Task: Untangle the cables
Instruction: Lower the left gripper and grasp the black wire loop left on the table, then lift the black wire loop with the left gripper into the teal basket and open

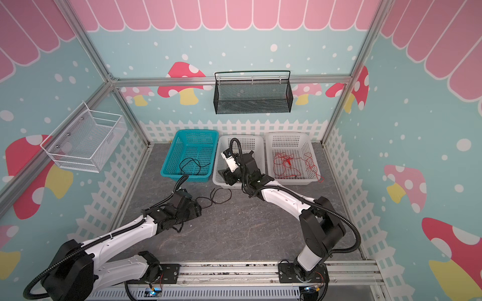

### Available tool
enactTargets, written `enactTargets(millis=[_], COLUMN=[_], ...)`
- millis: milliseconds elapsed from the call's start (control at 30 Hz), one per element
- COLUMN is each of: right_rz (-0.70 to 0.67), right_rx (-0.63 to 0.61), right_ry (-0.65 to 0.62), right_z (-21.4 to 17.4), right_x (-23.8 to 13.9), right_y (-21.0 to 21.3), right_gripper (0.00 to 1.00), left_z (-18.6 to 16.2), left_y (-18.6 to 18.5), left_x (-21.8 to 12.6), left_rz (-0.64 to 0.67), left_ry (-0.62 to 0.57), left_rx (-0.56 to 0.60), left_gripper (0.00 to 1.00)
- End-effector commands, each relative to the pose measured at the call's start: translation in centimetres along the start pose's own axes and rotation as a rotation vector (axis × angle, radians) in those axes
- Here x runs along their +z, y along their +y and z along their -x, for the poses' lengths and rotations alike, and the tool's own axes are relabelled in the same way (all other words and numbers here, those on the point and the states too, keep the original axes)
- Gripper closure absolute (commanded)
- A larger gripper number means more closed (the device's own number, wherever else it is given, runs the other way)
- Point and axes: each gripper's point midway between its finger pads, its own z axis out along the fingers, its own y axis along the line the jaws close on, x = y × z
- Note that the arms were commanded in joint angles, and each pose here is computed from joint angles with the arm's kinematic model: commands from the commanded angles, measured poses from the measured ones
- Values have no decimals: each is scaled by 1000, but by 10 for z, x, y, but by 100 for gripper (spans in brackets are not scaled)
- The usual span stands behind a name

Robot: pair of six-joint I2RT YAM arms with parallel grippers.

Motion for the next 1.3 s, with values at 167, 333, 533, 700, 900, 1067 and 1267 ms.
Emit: enactTargets(millis=[167,333,533,700,900,1067,1267], right_rz=[4,0,0,-2,-8,-5,-34], right_rx=[-1,-1,-8,-14,-15,-13,-9], right_ry=[-43,-43,-34,-27,-24,-21,-9], right_z=[11,9,4,0,-2,-3,-10], right_x=[-10,-12,-14,-15,-15,-13,-14], right_y=[4,3,3,3,2,2,-3], right_gripper=[36,36,36,36,36,36,36], left_z=[15,19,33,50,66,80,94], left_y=[-10,-16,-18,-20,-23,-29,-39], left_x=[18,24,10,-19,-59,-91,-127], left_rz=[-22,-28,-28,-59,-113,-156,-230], left_ry=[-47,-52,-108,-194,-287,-356,-429], left_rx=[-54,-50,-37,6,55,71,81], left_gripper=[33,62,100,100,100,100,100])
